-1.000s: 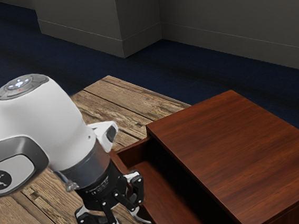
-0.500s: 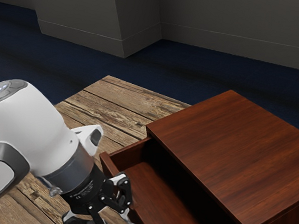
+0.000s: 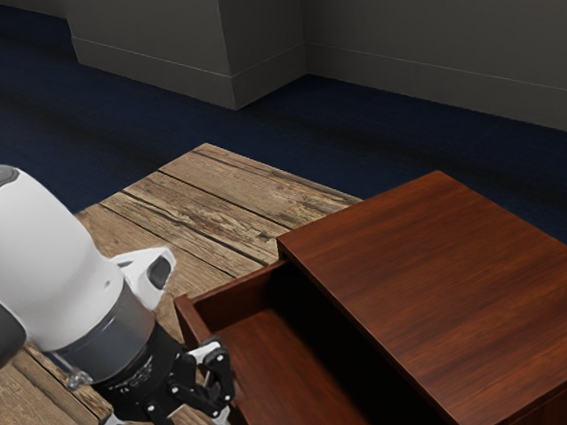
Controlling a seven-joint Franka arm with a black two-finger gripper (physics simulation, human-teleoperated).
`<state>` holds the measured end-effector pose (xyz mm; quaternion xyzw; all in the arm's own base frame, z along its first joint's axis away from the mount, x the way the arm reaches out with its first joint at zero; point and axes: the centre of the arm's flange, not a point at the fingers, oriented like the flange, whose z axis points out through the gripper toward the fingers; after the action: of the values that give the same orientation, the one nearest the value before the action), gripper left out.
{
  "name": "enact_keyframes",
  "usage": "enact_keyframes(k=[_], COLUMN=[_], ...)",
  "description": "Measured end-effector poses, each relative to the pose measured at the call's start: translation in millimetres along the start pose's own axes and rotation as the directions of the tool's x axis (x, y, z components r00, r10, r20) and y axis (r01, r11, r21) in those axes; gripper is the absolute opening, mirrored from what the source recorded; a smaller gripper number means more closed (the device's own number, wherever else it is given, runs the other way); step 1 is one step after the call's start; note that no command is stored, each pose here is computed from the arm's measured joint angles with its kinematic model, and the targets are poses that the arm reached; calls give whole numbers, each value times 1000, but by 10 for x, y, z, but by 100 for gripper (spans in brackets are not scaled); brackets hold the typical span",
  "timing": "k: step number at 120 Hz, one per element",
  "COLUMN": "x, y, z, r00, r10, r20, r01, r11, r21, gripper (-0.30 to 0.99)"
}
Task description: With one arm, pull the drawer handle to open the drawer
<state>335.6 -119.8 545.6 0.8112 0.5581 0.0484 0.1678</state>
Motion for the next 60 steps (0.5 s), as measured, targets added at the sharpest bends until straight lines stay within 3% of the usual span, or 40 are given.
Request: enact_keyframes(k=[60], x=[5], y=[-127], z=[-56], r00=[1000], r10=[5], r20=[5], r01=[-5], r11=[1000], r21=[-25], gripper=[22])
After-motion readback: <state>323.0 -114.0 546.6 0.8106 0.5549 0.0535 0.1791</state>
